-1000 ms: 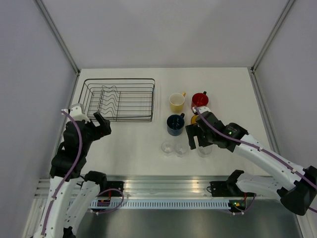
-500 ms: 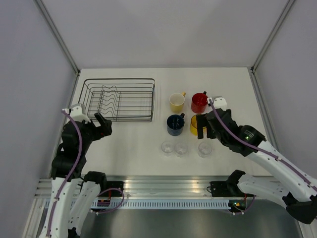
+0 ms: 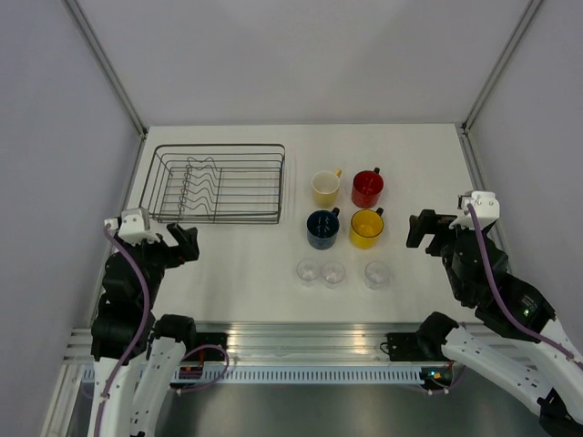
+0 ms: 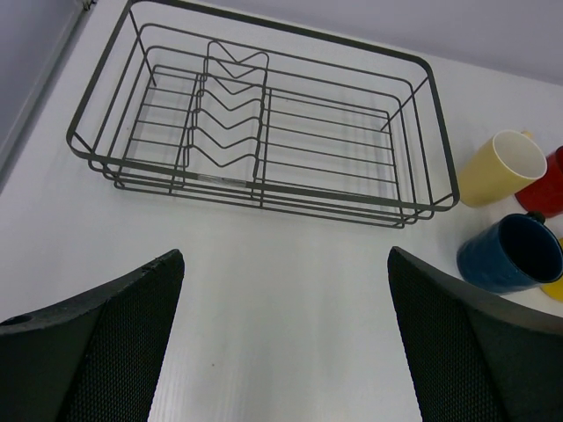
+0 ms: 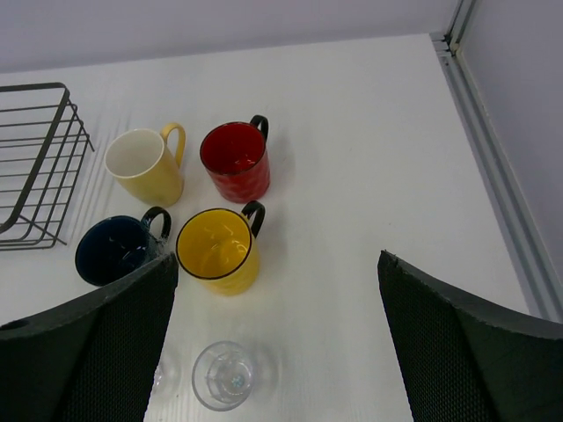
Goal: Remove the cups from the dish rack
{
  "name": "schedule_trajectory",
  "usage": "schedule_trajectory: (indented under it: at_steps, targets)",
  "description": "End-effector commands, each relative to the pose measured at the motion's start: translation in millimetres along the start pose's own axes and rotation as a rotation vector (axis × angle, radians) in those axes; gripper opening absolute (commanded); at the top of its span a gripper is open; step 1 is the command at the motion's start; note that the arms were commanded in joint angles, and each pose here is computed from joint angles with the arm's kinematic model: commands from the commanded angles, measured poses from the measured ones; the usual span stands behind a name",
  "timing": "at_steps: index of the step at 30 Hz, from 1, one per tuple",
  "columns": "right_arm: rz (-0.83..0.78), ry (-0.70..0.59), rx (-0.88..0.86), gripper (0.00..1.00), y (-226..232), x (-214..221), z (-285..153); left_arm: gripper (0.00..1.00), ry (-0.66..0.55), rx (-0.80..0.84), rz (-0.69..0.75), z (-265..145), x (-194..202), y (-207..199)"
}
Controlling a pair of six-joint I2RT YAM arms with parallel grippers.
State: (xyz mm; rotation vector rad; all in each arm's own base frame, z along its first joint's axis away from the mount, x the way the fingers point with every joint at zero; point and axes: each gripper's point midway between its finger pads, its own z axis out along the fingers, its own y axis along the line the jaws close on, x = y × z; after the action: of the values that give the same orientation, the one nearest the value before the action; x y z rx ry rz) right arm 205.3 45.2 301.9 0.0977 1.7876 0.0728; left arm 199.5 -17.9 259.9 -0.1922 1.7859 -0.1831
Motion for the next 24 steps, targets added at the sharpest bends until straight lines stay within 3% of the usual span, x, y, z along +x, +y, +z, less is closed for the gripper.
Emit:
schedule_trajectory:
  at_steps: [1, 12, 24]
  targets:
    - [-0.036, -0.044, 0.053, 0.98, -14.9, -11.4, -3.6, 1.0, -0.101, -0.029, 0.082, -3.0, -15.2, 9.4]
    - [-0.056, -0.042, 0.059, 0.98, -28.1, -9.8, -15.3, 1.0, -0.205, 0.021, 0.097, -19.5, -23.7, 4.7]
    - [-0.054, -0.045, 0.037, 0.98, -27.2, -10.0, -17.9, 1.0, -0.209, 0.047, 0.092, -19.9, -22.0, 0.5]
